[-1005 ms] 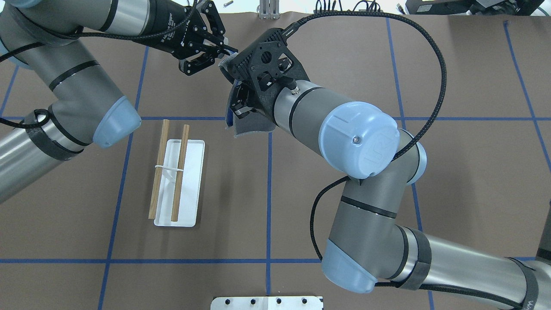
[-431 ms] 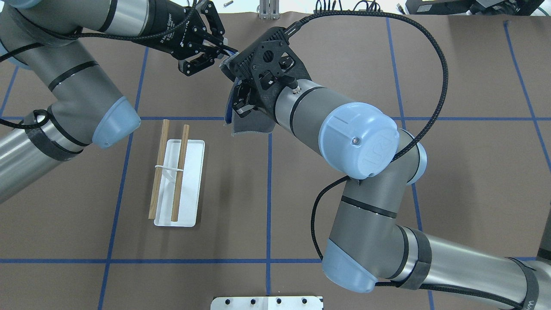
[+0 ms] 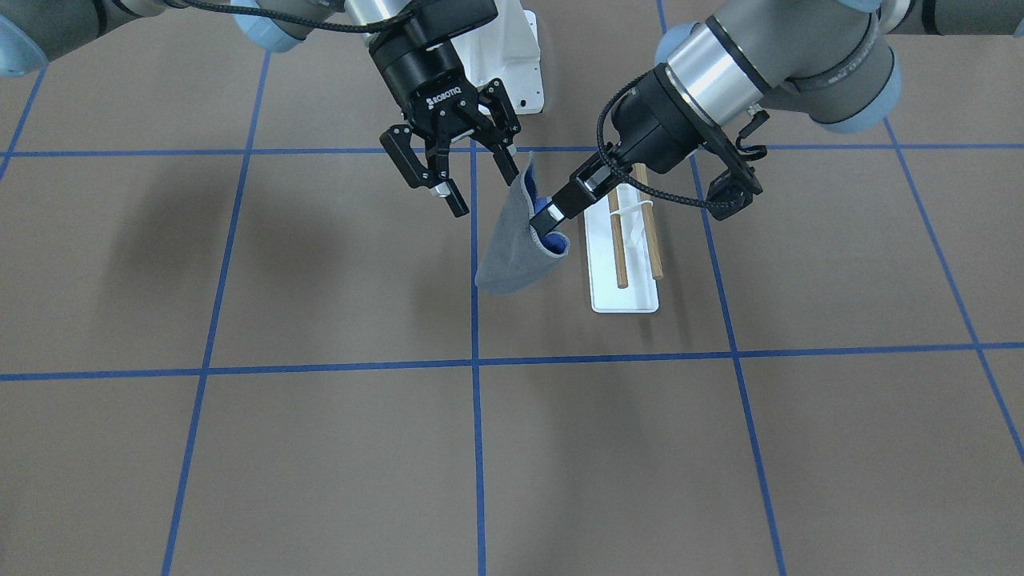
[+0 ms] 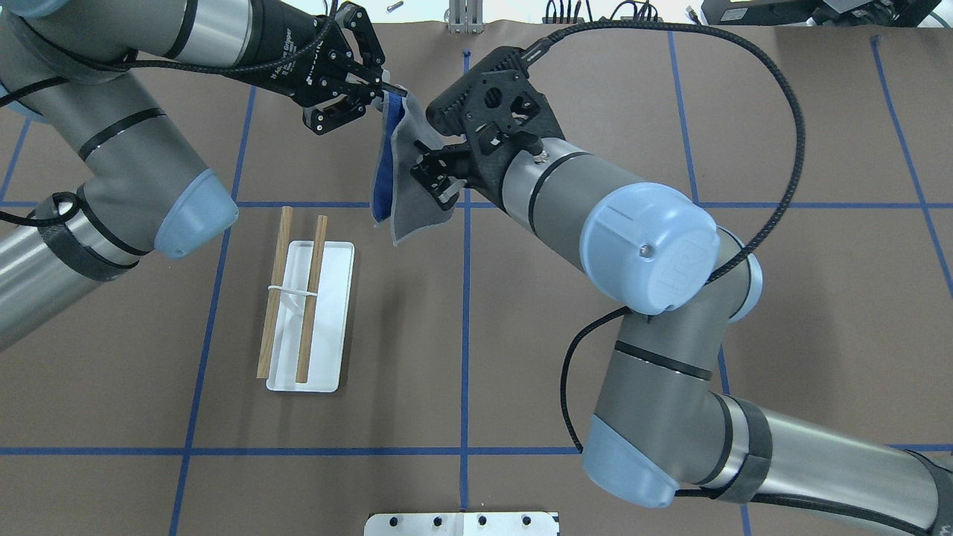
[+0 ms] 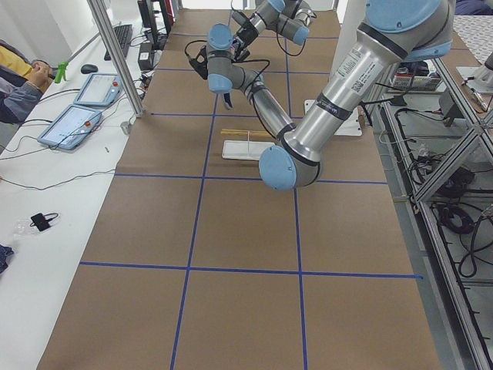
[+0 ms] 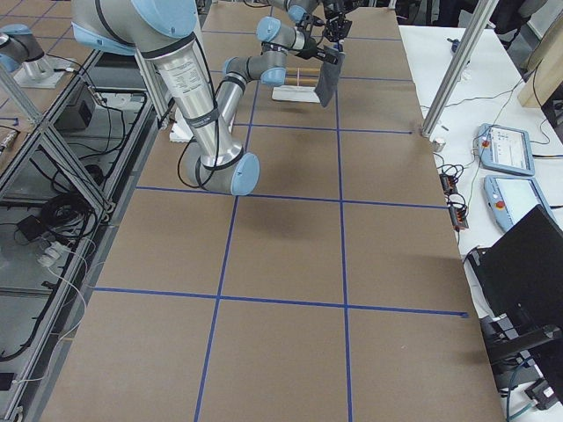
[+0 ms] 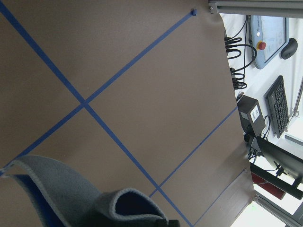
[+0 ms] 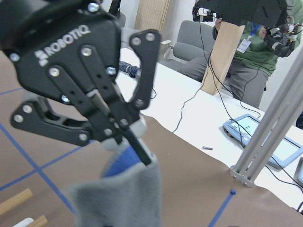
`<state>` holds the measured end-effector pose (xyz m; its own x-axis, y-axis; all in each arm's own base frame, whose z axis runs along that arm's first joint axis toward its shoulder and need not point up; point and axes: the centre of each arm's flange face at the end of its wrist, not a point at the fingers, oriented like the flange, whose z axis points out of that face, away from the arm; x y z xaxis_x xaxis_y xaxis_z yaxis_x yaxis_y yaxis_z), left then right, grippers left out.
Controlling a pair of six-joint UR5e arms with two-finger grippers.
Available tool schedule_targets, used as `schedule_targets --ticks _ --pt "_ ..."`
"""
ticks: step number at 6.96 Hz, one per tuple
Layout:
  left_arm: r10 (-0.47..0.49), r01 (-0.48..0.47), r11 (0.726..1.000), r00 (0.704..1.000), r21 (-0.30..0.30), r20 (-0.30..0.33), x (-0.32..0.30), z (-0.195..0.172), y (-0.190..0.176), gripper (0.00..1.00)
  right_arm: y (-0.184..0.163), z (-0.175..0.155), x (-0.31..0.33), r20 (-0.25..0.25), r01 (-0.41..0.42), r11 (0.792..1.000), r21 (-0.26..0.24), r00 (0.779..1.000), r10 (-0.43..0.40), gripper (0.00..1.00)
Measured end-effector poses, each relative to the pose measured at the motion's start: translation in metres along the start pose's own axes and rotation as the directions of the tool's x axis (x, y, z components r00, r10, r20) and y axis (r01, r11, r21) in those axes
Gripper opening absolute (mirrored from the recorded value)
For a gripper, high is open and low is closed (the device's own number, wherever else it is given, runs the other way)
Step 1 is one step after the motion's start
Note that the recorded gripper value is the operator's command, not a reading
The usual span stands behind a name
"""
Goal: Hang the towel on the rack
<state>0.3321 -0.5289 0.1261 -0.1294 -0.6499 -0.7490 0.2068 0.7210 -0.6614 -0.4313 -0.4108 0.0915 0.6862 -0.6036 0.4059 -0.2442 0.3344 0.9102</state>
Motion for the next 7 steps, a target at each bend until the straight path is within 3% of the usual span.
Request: schedule_targets --ticks 1,2,3,5,7 --pt "0.086 -0.086 0.996 0.996 -0.002 0.019 -0.014 -0.003 -0.007 0.00 0.019 -0.006 0.018 -0.024 -0.044 0.999 -0.018 0.999 0.043 1.00" --pt "0.158 -0.158 0.987 0.987 0.000 0.032 -0.026 -0.005 -0.013 0.00 0.041 -0.011 0.035 -0.052 -0.150 0.988 -0.042 0.988 0.148 1.00" --pt "0.186 -0.186 0.983 0.982 -0.002 0.037 -0.035 -0.005 -0.011 0.00 0.063 -0.019 0.057 -0.080 -0.251 0.966 -0.068 0.966 0.246 1.00" --pt "0.093 -0.093 0.996 0.995 -0.005 0.030 -0.055 0.007 0.011 0.00 0.093 -0.041 0.124 -0.100 -0.326 0.930 -0.167 0.944 0.313 1.00" --pt "-0.009 0.010 1.000 0.999 0.027 -0.039 -0.069 0.015 0.045 0.00 0.116 -0.064 0.199 -0.116 -0.400 0.868 -0.295 0.916 0.383 1.00"
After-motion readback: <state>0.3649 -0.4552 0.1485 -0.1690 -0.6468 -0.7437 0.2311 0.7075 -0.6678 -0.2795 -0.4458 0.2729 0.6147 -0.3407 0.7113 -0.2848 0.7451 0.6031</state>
